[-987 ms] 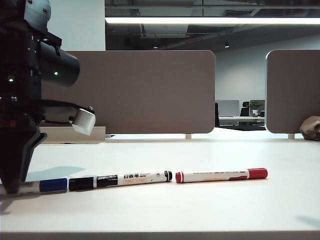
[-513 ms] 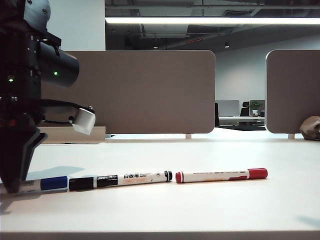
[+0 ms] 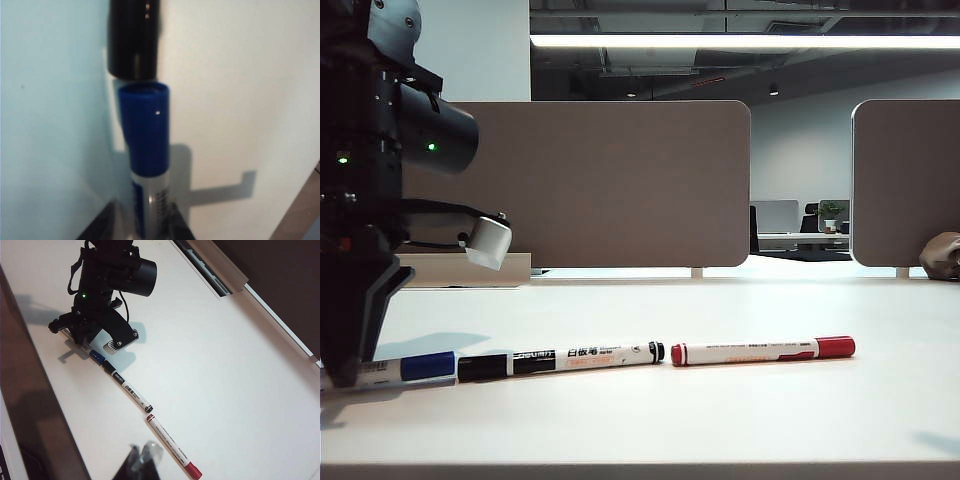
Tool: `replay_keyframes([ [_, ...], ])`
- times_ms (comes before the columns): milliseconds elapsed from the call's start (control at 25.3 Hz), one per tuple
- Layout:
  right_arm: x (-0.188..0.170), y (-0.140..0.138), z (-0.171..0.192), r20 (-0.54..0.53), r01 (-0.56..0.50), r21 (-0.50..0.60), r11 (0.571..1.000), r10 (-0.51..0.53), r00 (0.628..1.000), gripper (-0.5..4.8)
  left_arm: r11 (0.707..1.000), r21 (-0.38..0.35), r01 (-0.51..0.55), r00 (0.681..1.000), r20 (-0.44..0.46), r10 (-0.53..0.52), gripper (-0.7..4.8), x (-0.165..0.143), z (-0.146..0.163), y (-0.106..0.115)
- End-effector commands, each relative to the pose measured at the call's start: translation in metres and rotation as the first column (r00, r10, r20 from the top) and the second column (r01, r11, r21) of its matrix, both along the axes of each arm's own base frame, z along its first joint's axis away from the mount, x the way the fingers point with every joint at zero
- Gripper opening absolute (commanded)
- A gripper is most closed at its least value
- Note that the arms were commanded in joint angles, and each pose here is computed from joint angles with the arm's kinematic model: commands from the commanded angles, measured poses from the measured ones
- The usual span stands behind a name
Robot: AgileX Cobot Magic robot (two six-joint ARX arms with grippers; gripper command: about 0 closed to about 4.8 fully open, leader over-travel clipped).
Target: Pick up the markers one by one and line them up horizontally in a straight line on the table.
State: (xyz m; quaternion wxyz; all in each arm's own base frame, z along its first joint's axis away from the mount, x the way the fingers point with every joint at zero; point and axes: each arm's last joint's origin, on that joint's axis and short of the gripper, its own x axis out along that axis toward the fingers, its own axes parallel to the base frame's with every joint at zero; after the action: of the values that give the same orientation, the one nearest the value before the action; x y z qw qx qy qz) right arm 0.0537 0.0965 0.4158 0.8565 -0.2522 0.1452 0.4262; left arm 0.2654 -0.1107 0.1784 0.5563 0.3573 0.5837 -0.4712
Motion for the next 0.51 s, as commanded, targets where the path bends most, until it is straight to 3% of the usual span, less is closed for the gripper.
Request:
replay_keyframes([
  [39,-0.0003,-0.0006,0.0021,0.002,0.001,0.019,1.0,-0.001,1.0,-0.01,1.0,-0.006,-0.003,1.0,-0.004,0.003,1.27,-0.001,0.0014,-0.0001],
  [513,-0.0003,-0.0007,0.0021,0.001,0.002,0.019,1.0,-0.002,1.0,-0.01,1.0,-0.011,-0.003,1.0,0.007,0.003,1.31,0.0001,0.0013,-0.0005],
])
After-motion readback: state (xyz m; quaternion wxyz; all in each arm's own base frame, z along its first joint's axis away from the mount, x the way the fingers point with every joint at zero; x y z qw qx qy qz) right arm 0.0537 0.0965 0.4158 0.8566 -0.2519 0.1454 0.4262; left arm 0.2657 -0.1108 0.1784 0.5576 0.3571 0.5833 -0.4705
